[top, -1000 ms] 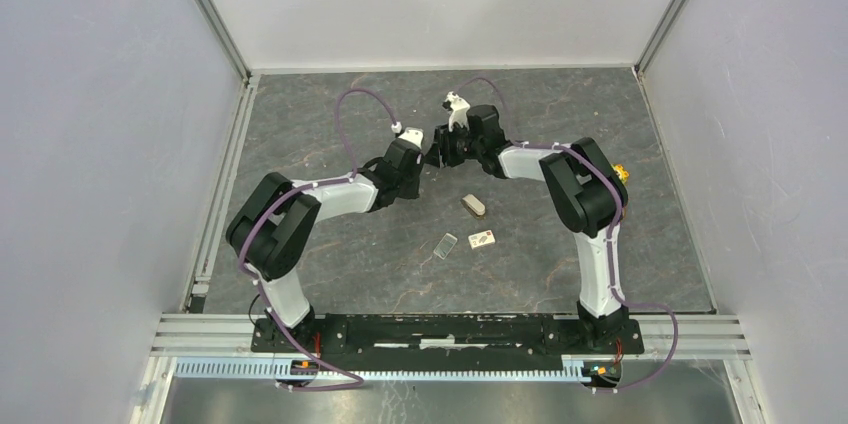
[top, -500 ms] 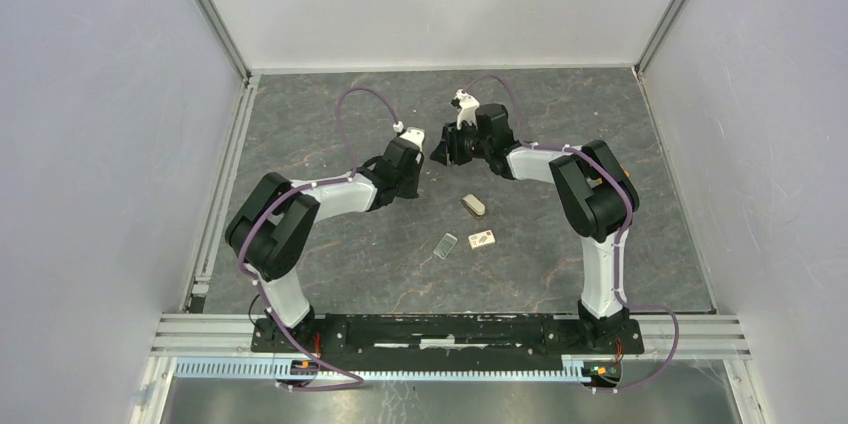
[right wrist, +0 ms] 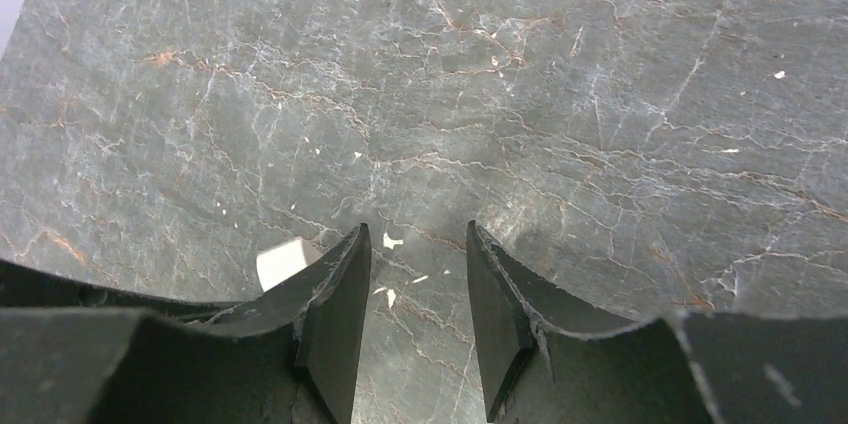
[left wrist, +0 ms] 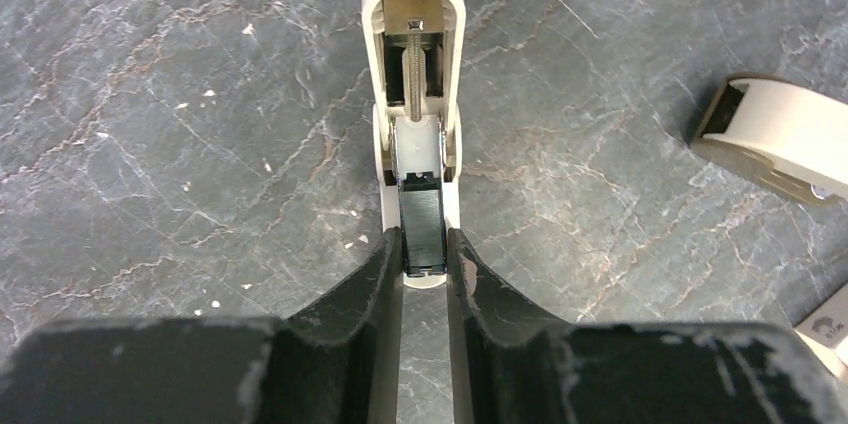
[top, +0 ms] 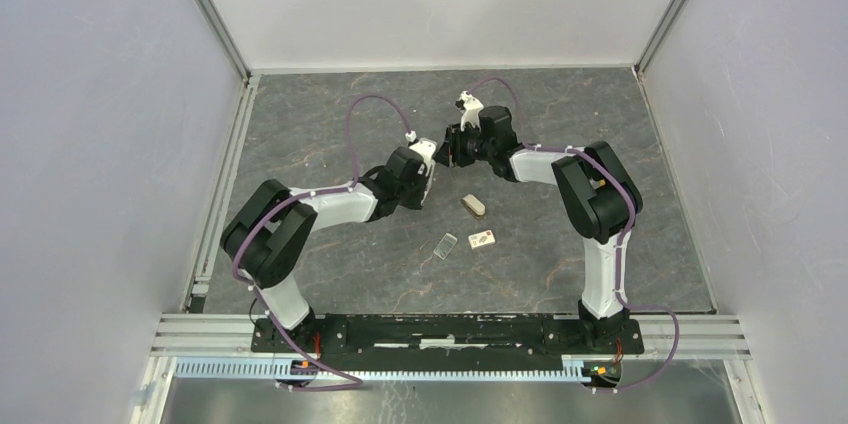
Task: Load the staples into the stapler
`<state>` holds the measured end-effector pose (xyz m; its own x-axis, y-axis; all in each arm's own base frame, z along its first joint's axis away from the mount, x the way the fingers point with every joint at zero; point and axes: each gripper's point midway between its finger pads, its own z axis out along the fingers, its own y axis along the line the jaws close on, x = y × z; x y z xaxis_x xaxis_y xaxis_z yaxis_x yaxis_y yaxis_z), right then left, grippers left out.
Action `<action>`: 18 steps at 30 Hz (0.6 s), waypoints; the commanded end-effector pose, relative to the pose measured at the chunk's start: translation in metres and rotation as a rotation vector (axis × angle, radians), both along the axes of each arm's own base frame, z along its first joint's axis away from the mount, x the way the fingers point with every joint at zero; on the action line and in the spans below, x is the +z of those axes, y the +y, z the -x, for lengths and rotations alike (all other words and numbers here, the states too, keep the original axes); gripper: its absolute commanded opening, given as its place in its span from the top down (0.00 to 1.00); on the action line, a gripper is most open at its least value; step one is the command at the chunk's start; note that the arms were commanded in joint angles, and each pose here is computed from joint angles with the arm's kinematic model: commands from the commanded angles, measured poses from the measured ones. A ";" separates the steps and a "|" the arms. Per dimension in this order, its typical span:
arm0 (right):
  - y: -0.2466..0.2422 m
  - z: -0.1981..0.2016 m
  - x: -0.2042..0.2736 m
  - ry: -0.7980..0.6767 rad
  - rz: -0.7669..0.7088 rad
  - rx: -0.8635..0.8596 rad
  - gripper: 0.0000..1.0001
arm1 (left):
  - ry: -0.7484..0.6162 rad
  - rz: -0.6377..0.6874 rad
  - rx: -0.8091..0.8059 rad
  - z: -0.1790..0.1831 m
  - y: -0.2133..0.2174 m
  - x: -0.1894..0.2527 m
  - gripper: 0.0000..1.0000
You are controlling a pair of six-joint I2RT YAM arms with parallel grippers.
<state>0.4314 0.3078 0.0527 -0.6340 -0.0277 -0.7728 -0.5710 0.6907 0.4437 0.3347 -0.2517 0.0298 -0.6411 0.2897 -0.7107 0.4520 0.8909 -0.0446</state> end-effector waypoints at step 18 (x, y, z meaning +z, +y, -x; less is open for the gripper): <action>0.027 0.024 0.025 -0.022 -0.171 0.130 0.54 | -0.039 0.001 -0.085 0.005 -0.011 0.002 0.76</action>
<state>0.4164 0.3245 0.0505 -0.6624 0.0083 -0.7491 -0.6000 0.5928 0.5371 0.3308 -0.2549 0.0296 -0.6226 0.3073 -0.7197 0.4795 0.8766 -0.0404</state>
